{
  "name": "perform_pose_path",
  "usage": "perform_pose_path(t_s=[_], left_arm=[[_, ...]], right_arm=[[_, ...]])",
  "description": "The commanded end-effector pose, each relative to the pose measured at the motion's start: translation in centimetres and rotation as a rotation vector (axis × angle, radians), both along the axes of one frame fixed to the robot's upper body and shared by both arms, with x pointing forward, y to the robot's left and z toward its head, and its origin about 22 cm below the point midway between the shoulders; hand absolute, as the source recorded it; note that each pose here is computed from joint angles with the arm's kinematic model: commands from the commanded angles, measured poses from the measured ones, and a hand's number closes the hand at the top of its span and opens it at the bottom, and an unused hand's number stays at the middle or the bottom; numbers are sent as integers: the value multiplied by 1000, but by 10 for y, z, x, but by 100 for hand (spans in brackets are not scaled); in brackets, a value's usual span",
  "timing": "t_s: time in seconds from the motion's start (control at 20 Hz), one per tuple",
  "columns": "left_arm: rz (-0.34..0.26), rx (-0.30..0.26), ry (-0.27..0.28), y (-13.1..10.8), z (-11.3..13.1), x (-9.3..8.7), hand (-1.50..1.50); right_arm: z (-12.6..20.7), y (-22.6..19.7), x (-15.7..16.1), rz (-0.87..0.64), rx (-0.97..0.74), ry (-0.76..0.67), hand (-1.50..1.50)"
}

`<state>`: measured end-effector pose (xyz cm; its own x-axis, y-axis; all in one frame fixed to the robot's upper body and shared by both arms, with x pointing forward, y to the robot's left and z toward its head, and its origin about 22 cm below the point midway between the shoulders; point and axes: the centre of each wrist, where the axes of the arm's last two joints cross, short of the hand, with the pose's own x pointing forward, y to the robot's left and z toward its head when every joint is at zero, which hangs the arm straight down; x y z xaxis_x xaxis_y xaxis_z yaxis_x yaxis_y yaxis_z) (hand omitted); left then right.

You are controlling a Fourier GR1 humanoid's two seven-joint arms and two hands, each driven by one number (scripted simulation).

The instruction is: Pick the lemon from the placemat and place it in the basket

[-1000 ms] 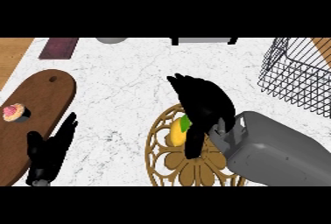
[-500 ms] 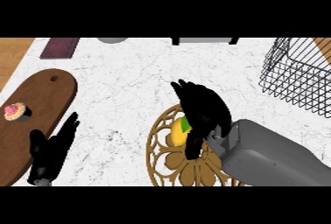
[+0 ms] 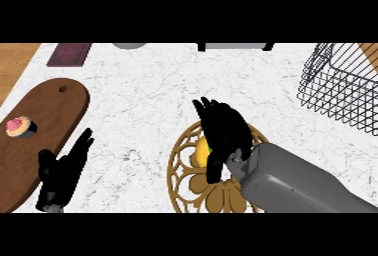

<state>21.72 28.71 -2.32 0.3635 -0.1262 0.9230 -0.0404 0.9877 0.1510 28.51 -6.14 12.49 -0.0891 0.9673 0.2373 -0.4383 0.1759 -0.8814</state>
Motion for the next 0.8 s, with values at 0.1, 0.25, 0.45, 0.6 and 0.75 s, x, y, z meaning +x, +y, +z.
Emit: perform_pose_path(t_s=[0.1, 0.25, 0.45, 0.6, 0.75], left_arm=[[42, -9, 183, 6, -19, -12, 0], [48, -17, 182, 18, -29, -19, 0], [39, -24, 185, 7, -28, -26, 0], [30, -15, 177, -6, -32, -24, 0], [37, -11, 176, -3, -27, -12, 0]], right_arm=[[-11, -8, 5, -58, -108, 80, -150], [-22, -1, 5, -61, -93, 96, -150], [-26, 4, 0, -57, -85, 81, -150], [-36, 5, 4, -59, -84, 84, -150], [-38, 8, 0, -50, -90, 72, -150]])
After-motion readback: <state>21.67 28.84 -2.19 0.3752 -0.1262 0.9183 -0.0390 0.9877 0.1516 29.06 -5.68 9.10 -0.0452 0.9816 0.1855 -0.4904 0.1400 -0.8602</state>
